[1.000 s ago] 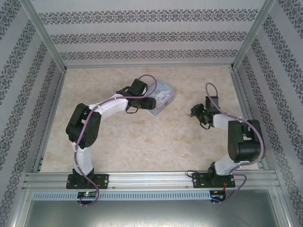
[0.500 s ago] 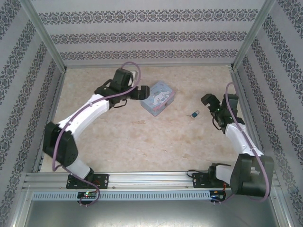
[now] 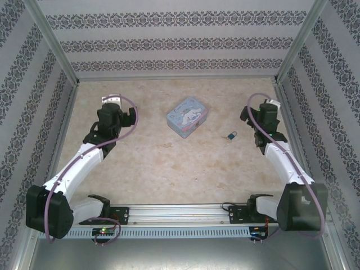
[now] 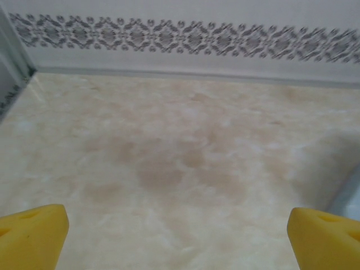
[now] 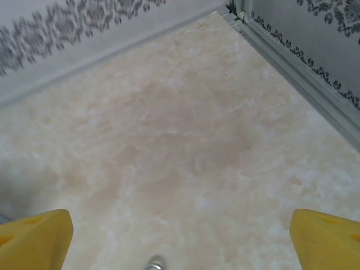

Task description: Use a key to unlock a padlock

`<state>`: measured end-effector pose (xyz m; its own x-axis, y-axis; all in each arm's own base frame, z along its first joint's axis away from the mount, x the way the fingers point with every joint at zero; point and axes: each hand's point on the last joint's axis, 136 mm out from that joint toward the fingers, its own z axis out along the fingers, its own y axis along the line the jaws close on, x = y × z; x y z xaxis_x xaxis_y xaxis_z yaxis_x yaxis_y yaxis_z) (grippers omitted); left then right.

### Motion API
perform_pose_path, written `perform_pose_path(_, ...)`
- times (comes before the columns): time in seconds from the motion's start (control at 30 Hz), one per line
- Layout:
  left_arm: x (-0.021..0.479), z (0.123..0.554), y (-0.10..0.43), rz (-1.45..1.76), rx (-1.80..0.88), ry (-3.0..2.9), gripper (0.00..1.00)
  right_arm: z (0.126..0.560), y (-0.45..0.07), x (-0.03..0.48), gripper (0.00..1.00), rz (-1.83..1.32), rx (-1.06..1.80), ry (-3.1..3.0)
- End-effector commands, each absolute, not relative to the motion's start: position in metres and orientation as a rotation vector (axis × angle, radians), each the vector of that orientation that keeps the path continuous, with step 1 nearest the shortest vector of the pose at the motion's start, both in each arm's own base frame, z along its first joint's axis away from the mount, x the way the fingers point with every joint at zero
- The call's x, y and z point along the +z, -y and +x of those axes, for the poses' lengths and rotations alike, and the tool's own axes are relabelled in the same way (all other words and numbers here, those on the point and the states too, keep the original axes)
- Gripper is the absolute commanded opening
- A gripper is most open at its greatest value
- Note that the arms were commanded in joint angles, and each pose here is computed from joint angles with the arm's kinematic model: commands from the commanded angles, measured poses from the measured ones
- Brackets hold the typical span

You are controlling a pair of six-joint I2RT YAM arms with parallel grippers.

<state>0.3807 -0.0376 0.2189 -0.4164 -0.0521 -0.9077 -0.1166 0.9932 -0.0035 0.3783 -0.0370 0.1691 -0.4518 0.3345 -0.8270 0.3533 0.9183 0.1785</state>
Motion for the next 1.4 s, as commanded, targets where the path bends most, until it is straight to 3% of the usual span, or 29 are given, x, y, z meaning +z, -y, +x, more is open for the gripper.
perform_pose_path(0.0, 0.238, 0.387, 0.004, -0.125, 0.214, -1.844, 0.99, 0.382, 0.043, 0.152, 0.98, 0.317, -0.248, -2.057)
perform_pose_path(0.27, 0.161, 0.374, -0.033, -0.2, 0.212, -1.901, 1.0, 0.387, 0.027, 0.12, 0.98, 0.216, -0.184, -1.988)
perform_pose_path(0.67, 0.083, 0.396, -0.014, -0.067, 0.072, -1.94, 1.0, 0.398, -0.008, 0.106, 0.98, -0.007, 0.06, -1.883)
perform_pose_path(1.0, 0.082, 0.399, -0.01, -0.039, 0.04, -1.976, 1.0, 0.396, 0.007, 0.108, 0.98, 0.084, -0.069, -1.867)
perform_pose_path(1.37, 0.081, 0.399, -0.01, -0.038, 0.04, -1.979, 1.0, 0.399, 0.006, 0.106, 0.98, 0.072, -0.019, -1.882)
